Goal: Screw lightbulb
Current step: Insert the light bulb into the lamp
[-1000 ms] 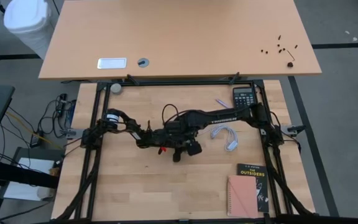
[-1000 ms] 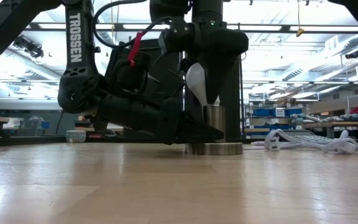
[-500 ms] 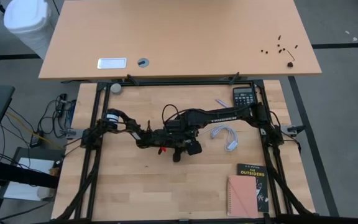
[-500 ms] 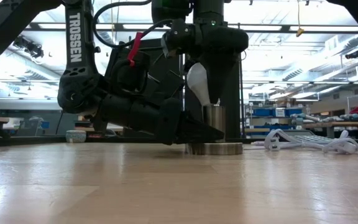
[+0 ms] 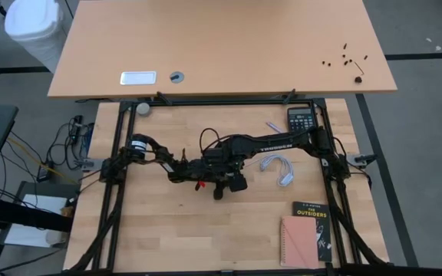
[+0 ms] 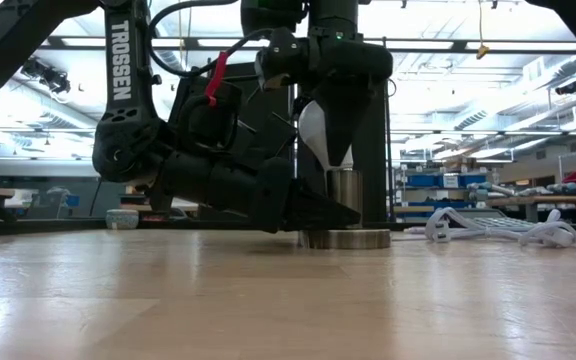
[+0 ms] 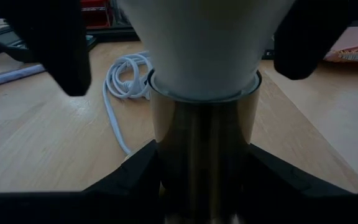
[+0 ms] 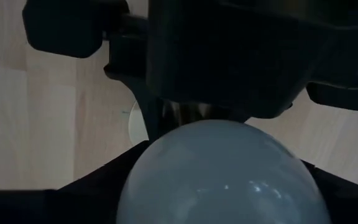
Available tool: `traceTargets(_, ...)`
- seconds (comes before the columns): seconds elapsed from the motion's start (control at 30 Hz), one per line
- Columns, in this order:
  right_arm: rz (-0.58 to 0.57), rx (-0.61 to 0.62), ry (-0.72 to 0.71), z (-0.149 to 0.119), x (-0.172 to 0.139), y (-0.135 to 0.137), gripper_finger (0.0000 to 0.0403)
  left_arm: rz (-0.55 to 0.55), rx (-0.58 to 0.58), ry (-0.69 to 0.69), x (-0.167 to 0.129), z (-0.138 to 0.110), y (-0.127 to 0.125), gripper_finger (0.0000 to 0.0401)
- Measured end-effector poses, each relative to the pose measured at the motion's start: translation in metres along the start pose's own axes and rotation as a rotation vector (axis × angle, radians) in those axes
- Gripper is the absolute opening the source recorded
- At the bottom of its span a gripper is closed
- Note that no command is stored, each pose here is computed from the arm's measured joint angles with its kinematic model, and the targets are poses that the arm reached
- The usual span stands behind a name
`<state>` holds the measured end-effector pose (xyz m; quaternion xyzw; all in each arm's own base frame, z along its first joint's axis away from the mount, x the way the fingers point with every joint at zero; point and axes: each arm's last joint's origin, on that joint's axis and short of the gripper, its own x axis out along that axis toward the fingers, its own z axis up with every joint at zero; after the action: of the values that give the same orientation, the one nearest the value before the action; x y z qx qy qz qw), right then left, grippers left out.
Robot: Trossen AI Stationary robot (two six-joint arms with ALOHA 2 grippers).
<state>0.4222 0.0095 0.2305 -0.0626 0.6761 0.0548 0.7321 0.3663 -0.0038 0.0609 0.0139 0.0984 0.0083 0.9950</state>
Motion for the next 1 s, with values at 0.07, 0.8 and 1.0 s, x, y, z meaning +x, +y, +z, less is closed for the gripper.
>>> traceTargets(0.07, 0.0, 0.002, -0.001, 0.0, 0.0, 0.0, 0.0268, 0.0, 0.0, 0.0, 0.0, 0.0, 0.0, 0.0197)
traceTargets(0.8, 0.053, -0.164, -0.016, 0.001, -0.02, 0.003, 0.0258, -0.136, 0.063, -0.007, 0.0, 0.0, -0.004, 0.0197)
traceTargets(1.0, 0.075, -0.291, -0.044, 0.005, -0.023, 0.034, 0.0263, -0.279, 0.115, -0.018, -0.001, 0.0, -0.008, 0.0197)
